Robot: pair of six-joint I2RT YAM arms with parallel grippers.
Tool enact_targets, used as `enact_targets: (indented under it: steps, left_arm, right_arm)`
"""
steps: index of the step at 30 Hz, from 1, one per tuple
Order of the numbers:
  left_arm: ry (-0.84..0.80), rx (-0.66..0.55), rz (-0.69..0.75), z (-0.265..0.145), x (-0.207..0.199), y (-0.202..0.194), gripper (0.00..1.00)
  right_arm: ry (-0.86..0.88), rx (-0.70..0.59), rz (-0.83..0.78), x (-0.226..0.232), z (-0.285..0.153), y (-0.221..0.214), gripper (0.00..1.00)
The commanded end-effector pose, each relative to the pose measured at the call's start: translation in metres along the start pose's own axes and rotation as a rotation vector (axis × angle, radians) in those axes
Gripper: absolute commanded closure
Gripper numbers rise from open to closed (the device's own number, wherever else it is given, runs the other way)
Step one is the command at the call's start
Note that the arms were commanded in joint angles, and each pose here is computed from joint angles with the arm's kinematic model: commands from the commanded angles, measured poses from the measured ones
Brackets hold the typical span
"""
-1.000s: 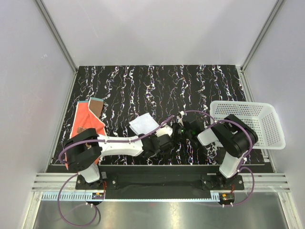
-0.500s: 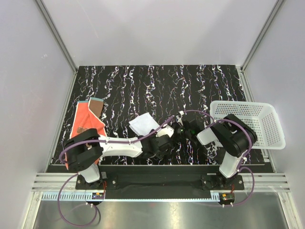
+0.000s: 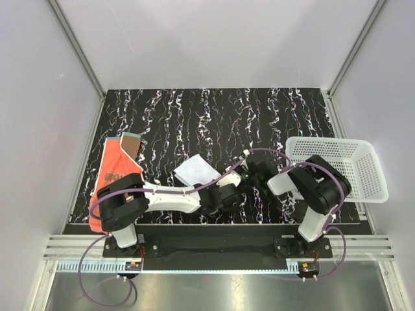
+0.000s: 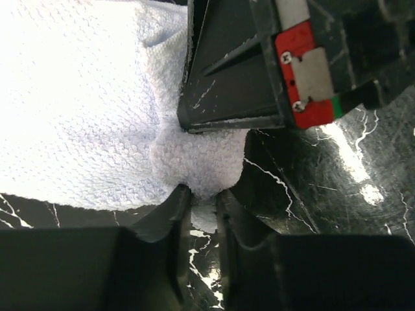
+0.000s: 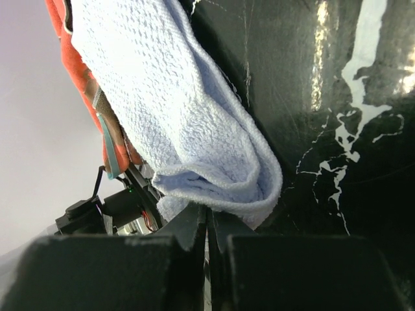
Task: Roll the towels
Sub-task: Roll the towel
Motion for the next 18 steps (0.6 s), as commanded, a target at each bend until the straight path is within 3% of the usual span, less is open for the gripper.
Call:
enact_targets:
  steps: [1, 6, 18]
  left_arm:
    - [-0.034, 0.196, 0.048, 0.014, -0.007, -0.051, 0.84]
    - [-0.051, 0.223, 0.03, 0.012, -0.011, -0.055, 1.0]
    - [-0.169, 0.226, -0.061, -0.007, -0.016, -0.06, 1.0]
  right_arm:
    - [-0.181, 0.031, 0.015, -0.037, -0.001, -0.013, 1.0]
    - [-0.215, 0.03, -0.024, -0.027, -0.004, -0.006, 0.97]
    - [-0.256, 0.008, -0.048, -0.03, -0.012, 0.027, 0.89]
Point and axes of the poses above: each gripper's point midway between its finger pads, its own z axis out along the fingers, its own x axis along the line the jaws close on, y = z × x, the point moved 4 cm from there along -z, back along the fingers, and after that the axes turned 3 degrees about z, right-handed, at the moved point
